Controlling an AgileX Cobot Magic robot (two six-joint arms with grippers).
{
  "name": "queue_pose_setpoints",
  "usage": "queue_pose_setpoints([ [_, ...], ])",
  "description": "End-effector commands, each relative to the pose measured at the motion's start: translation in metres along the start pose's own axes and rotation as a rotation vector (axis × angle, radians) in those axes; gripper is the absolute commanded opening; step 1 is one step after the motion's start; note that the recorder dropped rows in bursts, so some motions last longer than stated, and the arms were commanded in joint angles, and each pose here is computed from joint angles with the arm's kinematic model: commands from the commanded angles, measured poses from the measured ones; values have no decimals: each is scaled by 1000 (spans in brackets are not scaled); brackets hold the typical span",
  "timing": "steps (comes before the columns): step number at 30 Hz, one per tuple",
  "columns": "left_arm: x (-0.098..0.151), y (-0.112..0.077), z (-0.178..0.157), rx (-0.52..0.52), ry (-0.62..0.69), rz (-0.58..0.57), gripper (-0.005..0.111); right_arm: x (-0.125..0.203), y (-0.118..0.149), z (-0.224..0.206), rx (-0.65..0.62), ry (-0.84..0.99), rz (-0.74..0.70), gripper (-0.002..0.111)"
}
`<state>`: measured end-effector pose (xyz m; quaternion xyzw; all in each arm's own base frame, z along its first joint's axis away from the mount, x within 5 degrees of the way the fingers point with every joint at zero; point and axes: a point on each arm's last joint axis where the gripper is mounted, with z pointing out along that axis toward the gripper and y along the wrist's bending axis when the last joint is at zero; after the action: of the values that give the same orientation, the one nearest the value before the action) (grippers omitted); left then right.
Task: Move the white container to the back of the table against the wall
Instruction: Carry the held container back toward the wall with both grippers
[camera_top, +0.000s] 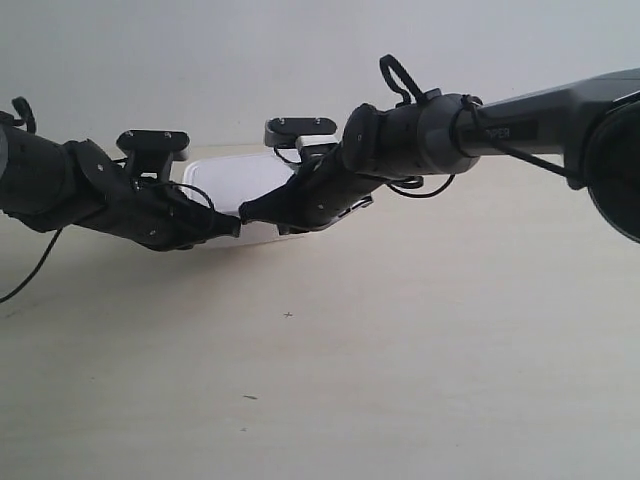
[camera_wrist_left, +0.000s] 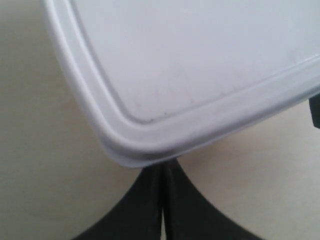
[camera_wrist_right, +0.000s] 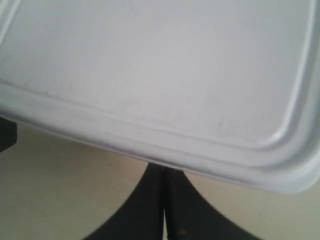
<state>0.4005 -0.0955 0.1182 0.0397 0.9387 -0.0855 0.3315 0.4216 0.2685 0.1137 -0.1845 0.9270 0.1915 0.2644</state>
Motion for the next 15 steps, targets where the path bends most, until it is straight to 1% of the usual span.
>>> queue_pose_setpoints([
  [1,-5,-1,6,-15,-34,19,0,0,-4,10,6,13,-14,0],
  [7,-6,2,14,-35,-56,28,0,-1,-5,12,19,-8,-26,0],
  [13,-15,0,23,-28,-74,30,0,-4,-6,11,35,-26,-64,0],
  [15,-19,0,23,-26,-82,30,0,-5,-8,11,47,-32,-55,0],
])
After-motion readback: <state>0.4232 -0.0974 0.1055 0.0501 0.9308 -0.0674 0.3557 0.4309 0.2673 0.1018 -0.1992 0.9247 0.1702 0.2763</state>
